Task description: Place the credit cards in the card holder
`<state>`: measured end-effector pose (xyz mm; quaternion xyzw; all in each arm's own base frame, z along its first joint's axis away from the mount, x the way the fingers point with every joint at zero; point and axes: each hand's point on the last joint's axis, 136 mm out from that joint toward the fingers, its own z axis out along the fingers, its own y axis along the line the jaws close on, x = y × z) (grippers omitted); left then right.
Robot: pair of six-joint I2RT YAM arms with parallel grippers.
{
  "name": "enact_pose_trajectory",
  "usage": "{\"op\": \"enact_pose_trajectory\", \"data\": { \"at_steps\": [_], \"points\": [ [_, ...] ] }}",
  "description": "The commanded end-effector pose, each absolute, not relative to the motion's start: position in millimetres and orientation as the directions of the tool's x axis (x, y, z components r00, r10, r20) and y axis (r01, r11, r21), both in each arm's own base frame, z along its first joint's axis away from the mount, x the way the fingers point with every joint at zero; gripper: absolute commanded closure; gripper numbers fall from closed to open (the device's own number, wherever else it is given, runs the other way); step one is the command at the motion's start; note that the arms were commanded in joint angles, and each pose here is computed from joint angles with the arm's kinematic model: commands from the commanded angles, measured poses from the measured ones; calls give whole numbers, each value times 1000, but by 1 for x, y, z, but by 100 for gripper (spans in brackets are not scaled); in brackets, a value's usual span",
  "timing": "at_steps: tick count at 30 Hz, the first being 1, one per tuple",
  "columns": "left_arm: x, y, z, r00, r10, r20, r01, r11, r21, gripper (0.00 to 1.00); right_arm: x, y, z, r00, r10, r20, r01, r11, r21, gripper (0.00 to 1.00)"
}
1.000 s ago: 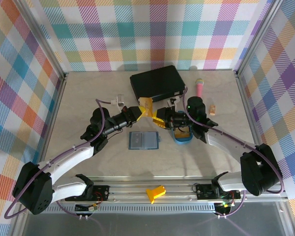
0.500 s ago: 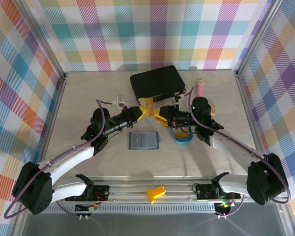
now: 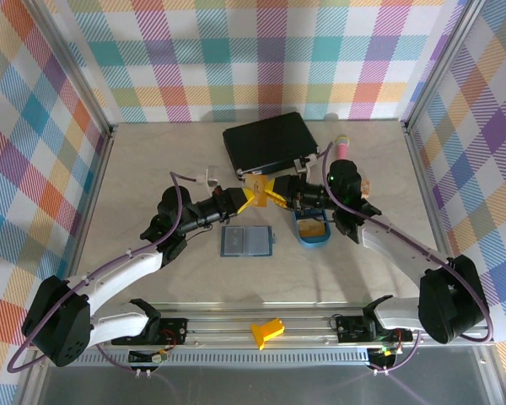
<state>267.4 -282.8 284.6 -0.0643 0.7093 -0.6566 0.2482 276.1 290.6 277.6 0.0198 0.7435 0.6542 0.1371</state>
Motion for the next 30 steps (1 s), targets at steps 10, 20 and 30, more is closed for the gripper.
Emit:
{"op": "enact_pose_trajectory", "data": {
  "at_steps": [10,20,30],
  "points": [
    [263,-288,276,-884,-400,-243,215,115,-970,100,277,295,295,-953,193,-235,-220,93,971,88],
    [265,-286,269,-886,-418,-202,182,86,-979,73,275,286,293,-930,213,-300,-277,132,952,100],
    [261,-234,242,-866,-470,-169,104,161,-981,0,275,263,247,-914,223,-340,-263,312,913,100]
  ]
}}
